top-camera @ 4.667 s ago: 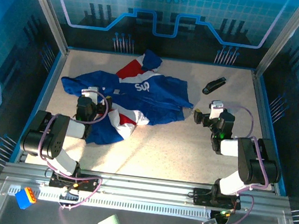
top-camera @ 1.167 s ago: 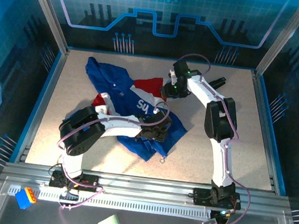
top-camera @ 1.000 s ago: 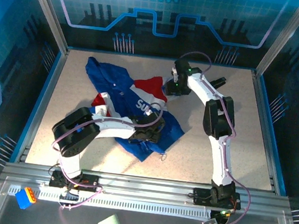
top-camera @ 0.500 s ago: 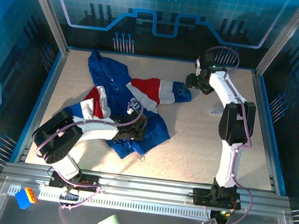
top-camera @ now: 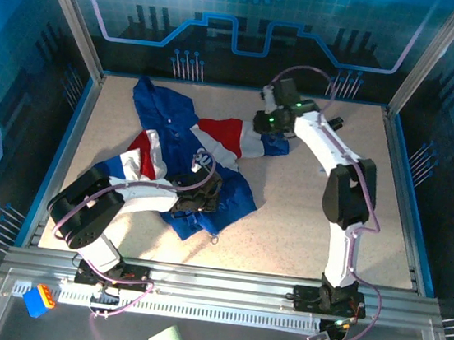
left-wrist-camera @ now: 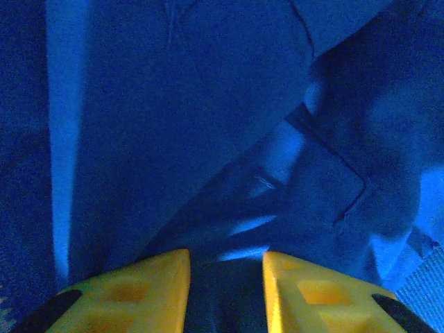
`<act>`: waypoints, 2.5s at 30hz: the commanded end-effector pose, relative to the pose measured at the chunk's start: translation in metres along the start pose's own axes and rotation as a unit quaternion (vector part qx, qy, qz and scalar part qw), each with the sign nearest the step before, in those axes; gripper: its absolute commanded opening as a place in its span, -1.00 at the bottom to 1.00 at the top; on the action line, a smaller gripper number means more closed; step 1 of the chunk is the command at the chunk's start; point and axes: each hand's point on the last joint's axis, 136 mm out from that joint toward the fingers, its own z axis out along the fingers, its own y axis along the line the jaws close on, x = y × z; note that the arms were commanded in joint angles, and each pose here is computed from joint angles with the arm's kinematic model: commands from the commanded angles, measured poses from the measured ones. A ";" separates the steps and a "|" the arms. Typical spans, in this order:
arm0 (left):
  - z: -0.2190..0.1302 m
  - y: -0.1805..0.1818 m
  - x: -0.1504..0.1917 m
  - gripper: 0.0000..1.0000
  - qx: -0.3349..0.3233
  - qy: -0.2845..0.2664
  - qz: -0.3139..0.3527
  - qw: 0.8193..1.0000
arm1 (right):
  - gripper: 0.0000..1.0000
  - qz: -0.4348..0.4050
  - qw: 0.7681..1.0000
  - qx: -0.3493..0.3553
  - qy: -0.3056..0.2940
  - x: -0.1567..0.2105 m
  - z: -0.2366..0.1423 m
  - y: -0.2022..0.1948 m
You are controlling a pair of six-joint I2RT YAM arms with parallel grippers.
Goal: Zip up the jacket
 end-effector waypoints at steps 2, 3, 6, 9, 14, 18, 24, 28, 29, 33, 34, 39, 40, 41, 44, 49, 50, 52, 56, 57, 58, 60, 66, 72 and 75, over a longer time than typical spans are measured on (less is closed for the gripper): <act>0.000 0.002 0.006 -0.33 0.008 0.009 0.000 1.000 | -0.50 -0.004 0.997 -0.020 0.070 0.028 0.060 0.008; 0.000 0.003 0.005 -0.33 0.008 0.008 -0.002 1.000 | -0.50 -0.001 0.997 -0.008 0.079 0.028 0.064 0.001; 0.001 0.002 0.007 -0.33 0.012 0.006 -0.005 1.000 | -0.50 0.010 0.993 0.041 0.110 0.036 0.072 -0.036; 0.003 0.002 0.007 -0.33 0.015 0.005 -0.007 1.000 | -0.50 0.042 0.991 0.080 0.103 0.026 0.051 -0.084; 0.002 0.005 0.008 -0.33 0.012 0.001 -0.006 1.000 | -0.49 0.093 0.987 0.112 0.065 0.006 0.001 -0.142; -0.004 0.008 0.006 -0.31 0.007 -0.007 -0.003 1.000 | -0.46 0.086 0.991 0.087 0.059 0.009 -0.010 -0.130; -0.045 -0.001 -0.020 -0.04 0.019 -0.049 0.010 0.999 | -0.38 0.033 0.997 0.040 0.061 0.021 0.004 -0.063; -0.089 0.004 -0.042 0.05 0.020 -0.103 0.019 0.994 | -0.36 0.000 0.998 -0.005 0.068 0.028 0.027 -0.016; -0.095 0.009 -0.046 0.08 0.019 -0.108 0.008 0.994 | -0.34 -0.006 0.997 -0.015 0.071 0.029 0.032 -0.006; -0.100 0.068 -0.055 0.09 0.002 -0.098 -0.100 0.990 | -0.24 -0.035 0.994 -0.051 0.092 0.036 0.060 0.037; -0.098 0.083 -0.056 0.09 -0.002 -0.097 -0.126 0.987 | -0.22 -0.047 0.993 -0.068 0.087 0.034 0.061 0.052; -0.081 0.132 -0.064 0.04 -0.005 -0.083 -0.228 0.970 | -0.20 -0.086 0.983 -0.111 0.117 0.060 0.102 0.089; -0.075 0.135 -0.067 0.03 -0.001 -0.077 -0.237 0.968 | -0.20 -0.082 0.982 -0.111 0.126 0.065 0.108 0.089; -0.069 0.138 -0.069 0.02 -0.001 -0.071 -0.242 0.968 | -0.20 -0.075 0.982 -0.107 0.135 0.070 0.111 0.087; -0.046 0.142 -0.076 0.02 0.010 -0.048 -0.252 0.967 | -0.20 -0.049 0.983 -0.088 0.151 0.081 0.115 0.068; -0.001 0.151 -0.093 -0.06 0.024 -0.004 -0.262 0.965 | -0.21 0.007 0.985 -0.073 0.155 0.101 0.108 0.024; 0.005 0.153 -0.097 -0.06 0.020 0.002 -0.258 0.966 | -0.21 0.017 0.985 -0.070 0.156 0.103 0.106 0.015; 0.015 0.152 -0.113 -0.06 0.016 0.011 -0.249 0.968 | -0.21 0.034 0.985 -0.060 0.158 0.113 0.097 -0.001; 0.026 0.147 -0.143 -0.06 0.024 0.015 -0.238 0.971 | -0.21 0.055 0.985 -0.051 0.154 0.121 0.089 -0.022; 0.027 0.146 -0.149 -0.06 0.024 0.016 -0.235 0.971 | -0.21 0.059 0.985 -0.051 0.153 0.120 0.088 -0.024; 0.027 0.145 -0.155 -0.06 0.024 0.015 -0.233 0.972 | -0.21 0.059 0.986 -0.051 0.150 0.117 0.087 -0.026; 0.024 0.144 -0.162 -0.07 0.025 0.010 -0.229 0.973 | -0.19 0.057 0.987 -0.051 0.144 0.109 0.085 -0.026; -0.015 0.141 -0.163 -0.03 0.016 -0.018 -0.195 0.981 | -0.16 0.040 0.989 -0.057 0.127 0.071 0.080 -0.018; -0.083 0.131 -0.145 -0.04 0.014 -0.055 -0.157 0.986 | -0.05 0.009 0.995 -0.050 0.087 0.036 0.042 0.004; -0.098 0.121 -0.121 -0.08 0.035 -0.049 -0.178 0.982 | -0.02 -0.010 0.997 -0.046 0.064 0.028 0.016 0.022</act>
